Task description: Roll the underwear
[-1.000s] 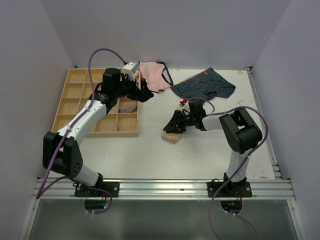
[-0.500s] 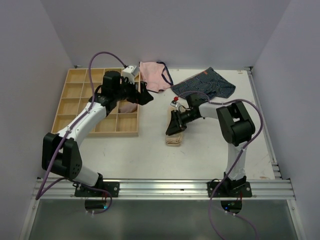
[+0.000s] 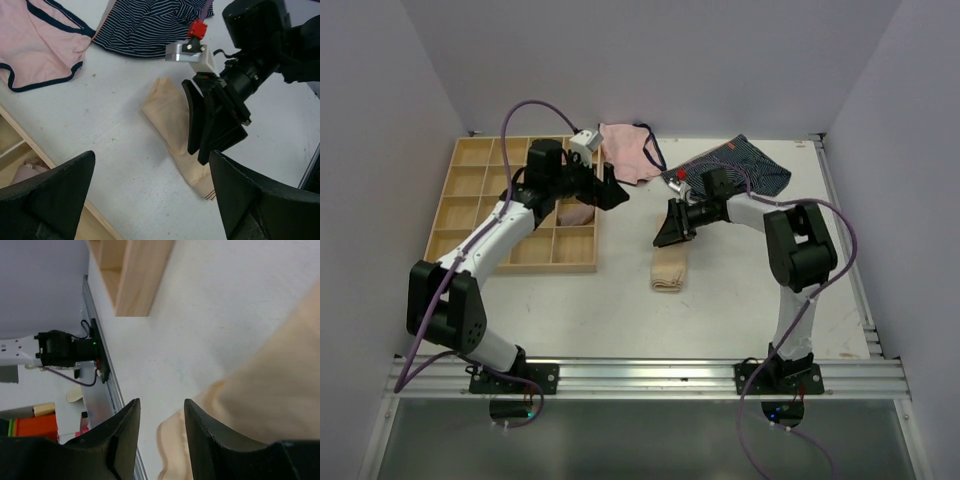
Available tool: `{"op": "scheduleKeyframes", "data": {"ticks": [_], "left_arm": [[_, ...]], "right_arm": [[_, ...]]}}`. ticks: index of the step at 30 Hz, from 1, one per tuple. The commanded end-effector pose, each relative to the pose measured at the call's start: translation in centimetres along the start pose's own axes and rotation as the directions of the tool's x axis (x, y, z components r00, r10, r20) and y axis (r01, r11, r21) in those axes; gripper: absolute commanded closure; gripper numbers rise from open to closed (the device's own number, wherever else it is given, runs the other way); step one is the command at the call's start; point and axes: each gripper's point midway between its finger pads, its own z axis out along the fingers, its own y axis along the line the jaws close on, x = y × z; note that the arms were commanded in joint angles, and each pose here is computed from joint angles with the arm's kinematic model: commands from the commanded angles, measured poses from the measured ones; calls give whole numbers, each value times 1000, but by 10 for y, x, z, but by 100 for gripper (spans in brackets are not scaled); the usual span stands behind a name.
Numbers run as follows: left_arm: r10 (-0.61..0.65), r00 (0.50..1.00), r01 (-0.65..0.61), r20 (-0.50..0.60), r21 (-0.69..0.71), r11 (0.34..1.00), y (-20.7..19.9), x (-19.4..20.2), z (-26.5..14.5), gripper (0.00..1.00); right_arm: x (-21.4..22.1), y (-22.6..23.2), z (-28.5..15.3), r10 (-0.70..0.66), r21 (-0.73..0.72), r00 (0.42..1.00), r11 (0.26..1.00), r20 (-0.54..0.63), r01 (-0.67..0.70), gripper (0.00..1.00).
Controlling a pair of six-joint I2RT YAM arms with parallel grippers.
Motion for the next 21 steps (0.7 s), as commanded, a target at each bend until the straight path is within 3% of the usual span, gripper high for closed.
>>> {"op": "scheduleKeyframes", "data": {"ticks": [1,2,6,14,21], "left_arm": [[117,992,-116,54,-10,993,5,-35,2,0],[125,991,-124,50,-17,992,7,-37,4,0],[166,986,-165,24,-24,986,12,-38,6,0],[201,979,-201,24,12,979,7,-34,5,0],[260,963,-259,-66,26,966,16,-26,11,0]], "right_arm": [[-17,-40,12,83,23,995,996,51,-84,56],[-16,-48,15,147,19,987,989,58,-148,56],[-12,-71,28,195,1,979,981,60,-195,57],[-60,4,-10,56,-66,994,997,97,-50,55],[-80,-24,-12,82,-28,988,996,131,-79,55]]}}
